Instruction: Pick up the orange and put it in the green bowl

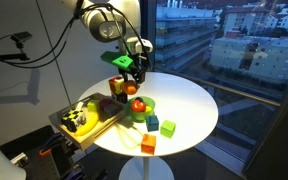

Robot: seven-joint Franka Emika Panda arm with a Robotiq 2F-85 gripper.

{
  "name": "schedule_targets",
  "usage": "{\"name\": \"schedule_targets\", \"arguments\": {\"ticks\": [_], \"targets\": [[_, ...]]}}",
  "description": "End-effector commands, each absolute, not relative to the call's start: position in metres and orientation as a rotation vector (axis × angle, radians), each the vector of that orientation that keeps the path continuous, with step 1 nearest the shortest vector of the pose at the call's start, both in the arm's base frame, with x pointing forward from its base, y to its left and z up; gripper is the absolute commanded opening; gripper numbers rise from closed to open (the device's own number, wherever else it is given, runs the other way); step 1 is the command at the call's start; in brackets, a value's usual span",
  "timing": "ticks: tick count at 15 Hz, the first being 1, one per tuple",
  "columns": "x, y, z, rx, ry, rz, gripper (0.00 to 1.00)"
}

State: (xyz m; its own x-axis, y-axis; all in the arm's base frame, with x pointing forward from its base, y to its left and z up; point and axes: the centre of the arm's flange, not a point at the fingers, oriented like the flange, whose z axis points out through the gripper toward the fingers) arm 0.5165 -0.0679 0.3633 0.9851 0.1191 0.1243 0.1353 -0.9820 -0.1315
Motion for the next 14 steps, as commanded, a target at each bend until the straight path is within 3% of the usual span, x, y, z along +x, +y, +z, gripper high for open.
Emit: {"name": "schedule_targets", "arguments": {"ticks": [1, 14], "targets": [[0.545, -0.07, 0.366, -2.985, -0.119, -0.219, 0.52], [0.582, -0.092, 0.319, -3.039, 0.034, -0.252, 0.52]]}}
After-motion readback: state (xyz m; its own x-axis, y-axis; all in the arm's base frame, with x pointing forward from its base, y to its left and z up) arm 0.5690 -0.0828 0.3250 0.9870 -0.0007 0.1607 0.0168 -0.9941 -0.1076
